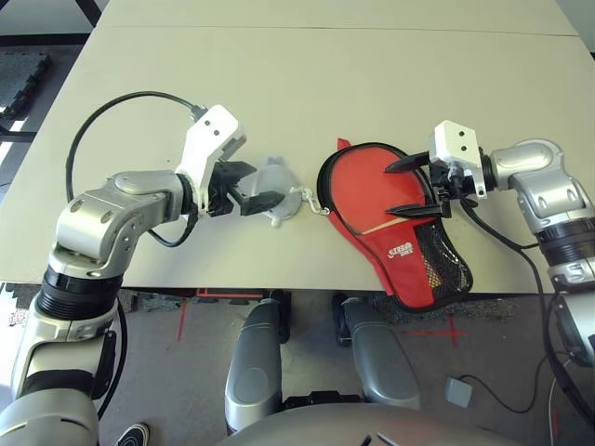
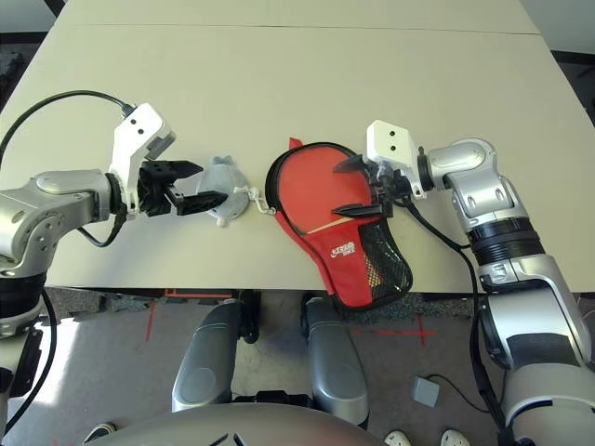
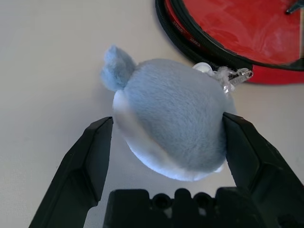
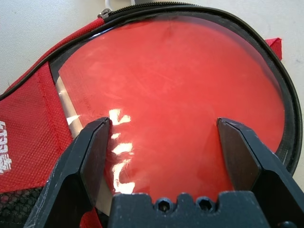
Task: Store the ping-pong paddle in its case and zip it.
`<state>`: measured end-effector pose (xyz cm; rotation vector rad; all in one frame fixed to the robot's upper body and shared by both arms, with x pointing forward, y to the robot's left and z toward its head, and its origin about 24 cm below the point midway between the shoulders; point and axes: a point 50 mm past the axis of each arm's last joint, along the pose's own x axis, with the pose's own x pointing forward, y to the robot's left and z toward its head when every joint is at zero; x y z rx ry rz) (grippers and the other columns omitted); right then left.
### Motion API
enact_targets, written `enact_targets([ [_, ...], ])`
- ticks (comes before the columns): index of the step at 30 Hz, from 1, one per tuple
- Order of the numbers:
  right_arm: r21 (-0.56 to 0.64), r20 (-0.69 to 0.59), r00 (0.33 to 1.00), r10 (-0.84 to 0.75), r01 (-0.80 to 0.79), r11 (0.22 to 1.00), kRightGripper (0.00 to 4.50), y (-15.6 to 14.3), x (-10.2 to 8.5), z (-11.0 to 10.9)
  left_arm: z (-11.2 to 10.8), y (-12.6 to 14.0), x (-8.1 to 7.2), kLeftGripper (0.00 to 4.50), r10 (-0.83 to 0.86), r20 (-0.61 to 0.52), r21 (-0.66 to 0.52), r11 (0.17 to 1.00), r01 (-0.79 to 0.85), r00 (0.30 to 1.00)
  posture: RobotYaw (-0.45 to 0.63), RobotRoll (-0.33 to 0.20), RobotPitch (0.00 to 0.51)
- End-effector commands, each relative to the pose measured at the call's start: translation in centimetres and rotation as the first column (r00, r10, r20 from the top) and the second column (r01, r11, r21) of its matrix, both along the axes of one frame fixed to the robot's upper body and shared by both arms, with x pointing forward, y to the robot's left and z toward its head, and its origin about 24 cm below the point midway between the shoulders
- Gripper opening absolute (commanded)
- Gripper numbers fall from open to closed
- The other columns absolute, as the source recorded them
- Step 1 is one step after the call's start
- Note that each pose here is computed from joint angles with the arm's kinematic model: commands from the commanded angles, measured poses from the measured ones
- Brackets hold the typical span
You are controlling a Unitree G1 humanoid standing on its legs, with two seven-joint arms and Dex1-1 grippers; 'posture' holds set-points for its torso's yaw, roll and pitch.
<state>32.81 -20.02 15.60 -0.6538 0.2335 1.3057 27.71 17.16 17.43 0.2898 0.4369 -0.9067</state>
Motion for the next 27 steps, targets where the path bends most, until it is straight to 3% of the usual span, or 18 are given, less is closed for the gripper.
enact_targets([
  [1,-0.078,-0.085,0.995,-0.059,0.053,0.996,4.5,-0.5,-0.5,-3.0,-0.7,0.0,-0.5,3.17,-0.048,-0.038,0.008,0.999,0.048,0.998,0.07,0.0,0.333],
  [7,-0.091,-0.086,0.995,-0.059,0.051,0.995,4.5,-0.6,-0.7,-3.3,0.9,-0.1,-0.1,0.91,-0.088,0.004,-0.011,0.996,0.088,0.996,0.07,0.0,0.333],
  [10,-0.117,-0.08,0.995,-0.056,0.046,0.992,4.5,-0.7,-0.8,-3.6,1.9,-0.1,0.7,0.08,-0.064,0.057,-0.01,0.998,0.065,0.996,0.07,0.0,0.333],
  [21,-0.192,-0.063,0.998,-0.031,0.018,0.981,4.5,-1.0,-1.1,-4.8,3.7,0.6,5.9,0.02,0.11,0.255,0.021,0.993,-0.12,0.961,0.07,0.0,0.333],
  [27,-0.201,-0.063,0.998,-0.028,0.015,0.979,4.5,-1.0,-1.3,-5.2,4.3,-0.2,9.1,0.02,0.206,0.354,-0.03,0.977,-0.209,0.912,0.06,0.0,0.333],
])
